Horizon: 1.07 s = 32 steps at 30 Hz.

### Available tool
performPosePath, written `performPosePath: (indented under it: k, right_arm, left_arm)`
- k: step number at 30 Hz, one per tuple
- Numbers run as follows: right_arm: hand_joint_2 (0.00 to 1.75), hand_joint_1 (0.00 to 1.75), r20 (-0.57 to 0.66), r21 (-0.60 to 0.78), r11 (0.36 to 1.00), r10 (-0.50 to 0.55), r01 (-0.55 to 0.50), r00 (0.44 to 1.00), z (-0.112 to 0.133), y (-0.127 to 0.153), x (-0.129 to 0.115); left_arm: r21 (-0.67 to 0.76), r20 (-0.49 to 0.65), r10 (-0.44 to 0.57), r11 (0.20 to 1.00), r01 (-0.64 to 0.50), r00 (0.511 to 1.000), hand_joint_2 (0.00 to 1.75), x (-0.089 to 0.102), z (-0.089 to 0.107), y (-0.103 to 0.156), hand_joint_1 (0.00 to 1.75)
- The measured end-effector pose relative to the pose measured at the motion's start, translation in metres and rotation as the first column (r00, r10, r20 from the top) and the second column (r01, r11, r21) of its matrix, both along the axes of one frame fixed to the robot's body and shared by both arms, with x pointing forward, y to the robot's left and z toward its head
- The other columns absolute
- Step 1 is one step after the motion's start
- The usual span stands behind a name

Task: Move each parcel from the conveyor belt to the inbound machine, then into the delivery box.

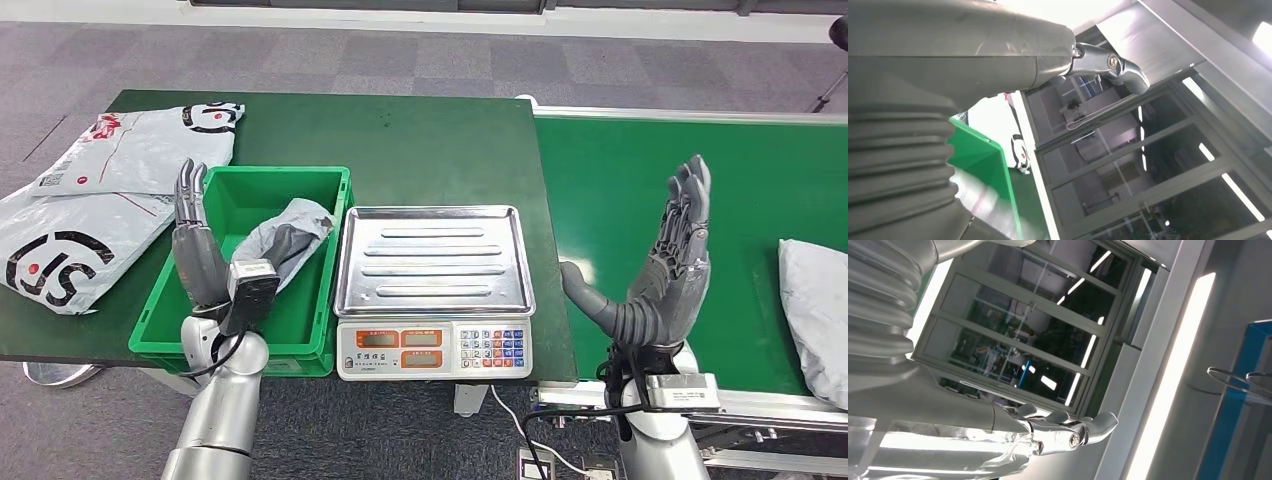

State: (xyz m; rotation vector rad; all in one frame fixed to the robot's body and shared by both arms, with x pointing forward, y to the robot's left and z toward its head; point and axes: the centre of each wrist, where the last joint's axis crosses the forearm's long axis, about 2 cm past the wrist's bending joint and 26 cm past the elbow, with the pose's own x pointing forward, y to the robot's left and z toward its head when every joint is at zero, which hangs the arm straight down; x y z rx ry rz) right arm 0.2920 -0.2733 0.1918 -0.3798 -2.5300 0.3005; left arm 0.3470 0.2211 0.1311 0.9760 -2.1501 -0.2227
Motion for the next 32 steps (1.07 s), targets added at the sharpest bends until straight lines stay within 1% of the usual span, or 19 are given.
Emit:
performPosePath:
  k: [22,24,27,29,32]
  right_arm:
    - [1.75,0.00,0.002,0.000,1.000,-0.001,0.001,1.000,0.0010,-0.0001,0.0022]
    - [1.75,0.00,0.002,0.000,1.000,0.000,0.000,1.000,0.0009,-0.0001,0.0023]
    - [1.75,0.00,0.005,0.002,1.000,0.005,-0.005,1.000,0.0006,-0.0001,0.0026]
    - [1.75,0.00,0.008,0.003,1.000,0.012,-0.012,1.000,0.0008,0.0000,0.0029]
    - [1.75,0.00,0.010,0.002,1.000,0.018,-0.018,1.000,0.0017,0.0004,0.0038]
  left_arm:
    - [-0.023,0.025,0.008,1.000,-0.007,1.000,0.00,-0.0014,0.0049,-0.0009,0.00]
    - [-0.070,0.031,0.012,0.997,-0.010,0.999,0.00,-0.0016,0.0045,-0.0003,0.00]
    - [-0.213,0.040,0.016,0.977,-0.007,0.999,0.00,-0.0034,0.0034,0.0004,0.00]
    - [-0.296,0.053,0.001,0.955,0.015,0.999,0.00,-0.0054,0.0044,-0.0011,0.00]
    - [-0.327,0.089,-0.032,0.943,0.060,0.995,0.00,-0.0083,0.0099,-0.0065,0.00]
